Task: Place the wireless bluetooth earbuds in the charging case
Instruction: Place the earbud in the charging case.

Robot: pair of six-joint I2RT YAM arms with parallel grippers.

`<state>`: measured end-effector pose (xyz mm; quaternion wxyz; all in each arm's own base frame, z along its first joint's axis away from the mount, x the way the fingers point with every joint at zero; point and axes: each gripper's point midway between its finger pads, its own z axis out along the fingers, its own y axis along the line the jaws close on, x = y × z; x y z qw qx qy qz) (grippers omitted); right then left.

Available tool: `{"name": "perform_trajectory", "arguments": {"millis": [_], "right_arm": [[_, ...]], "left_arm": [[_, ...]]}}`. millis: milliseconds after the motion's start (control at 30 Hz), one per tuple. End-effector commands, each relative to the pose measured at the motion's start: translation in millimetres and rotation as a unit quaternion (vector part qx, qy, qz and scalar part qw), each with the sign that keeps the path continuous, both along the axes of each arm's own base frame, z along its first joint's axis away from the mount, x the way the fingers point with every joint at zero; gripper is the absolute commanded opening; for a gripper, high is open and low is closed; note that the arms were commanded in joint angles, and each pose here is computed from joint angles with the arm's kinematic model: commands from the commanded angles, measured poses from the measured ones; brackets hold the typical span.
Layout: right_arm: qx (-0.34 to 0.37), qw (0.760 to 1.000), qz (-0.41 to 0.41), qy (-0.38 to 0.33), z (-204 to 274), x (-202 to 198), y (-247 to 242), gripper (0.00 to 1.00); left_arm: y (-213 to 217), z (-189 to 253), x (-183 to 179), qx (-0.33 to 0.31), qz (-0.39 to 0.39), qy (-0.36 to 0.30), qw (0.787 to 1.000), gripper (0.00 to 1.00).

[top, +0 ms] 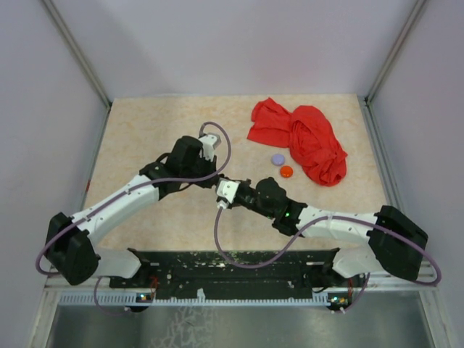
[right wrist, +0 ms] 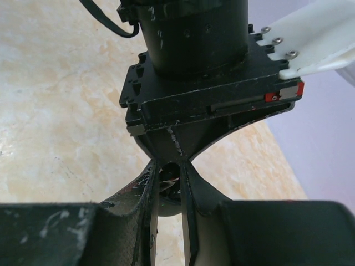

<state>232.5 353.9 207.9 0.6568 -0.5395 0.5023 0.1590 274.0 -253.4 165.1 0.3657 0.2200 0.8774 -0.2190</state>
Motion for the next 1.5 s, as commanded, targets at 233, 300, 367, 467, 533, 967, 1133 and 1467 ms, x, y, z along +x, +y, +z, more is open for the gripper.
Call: {"name": "perform_trajectory", "arguments": {"millis": [233, 300, 367, 467, 533, 967, 1133, 1467], "right_arm": [[0.02, 0.998, -0.013, -0.054, 26.7, 5.0, 0.0, 0.07], [0.017, 0.998, -0.014, -0.054, 23.9, 5.5, 0.1, 0.08], [0.014, 0.998, -0.012, -0.054, 21.6, 5.1, 0.7, 0.08], [0.013, 0.998, -0.012, -0.053, 19.7, 5.5, 1.3, 0.08], [0.008, 0.998, -0.012, -0.053, 16.6, 6.2, 1.7, 0.08], [-0.024, 0.998, -0.023, -0.062, 2.6, 11.9, 0.4, 0.08], [-0.031, 0.997, -0.021, -0.066, -0.1, 10.9, 0.7, 0.09], [-0.052, 0.995, -0.002, -0.08, -6.4, 4.1, 1.4, 0.12]], "left_arm": [[-6.5, 18.1, -0.7, 0.001, -0.015, -0.02, 1.0, 0.0], [-6.3, 19.6, -1.7, -0.001, -0.016, -0.021, 1.0, 0.0], [-6.4, 21.0, -2.5, -0.003, -0.018, -0.022, 1.0, 0.0], [-8.5, 24.7, -5.2, -0.012, -0.025, -0.022, 0.999, 0.0], [-9.0, 27.1, -6.0, -0.016, -0.026, -0.024, 0.999, 0.0], [-11.2, 35.6, -10.5, -0.029, -0.035, -0.025, 0.999, 0.0], [-11.4, 39.3, -11.7, -0.032, -0.037, -0.027, 0.998, 0.0], [-11.1, 43.3, -13.1, -0.036, -0.04, -0.031, 0.998, 0.0]]}}
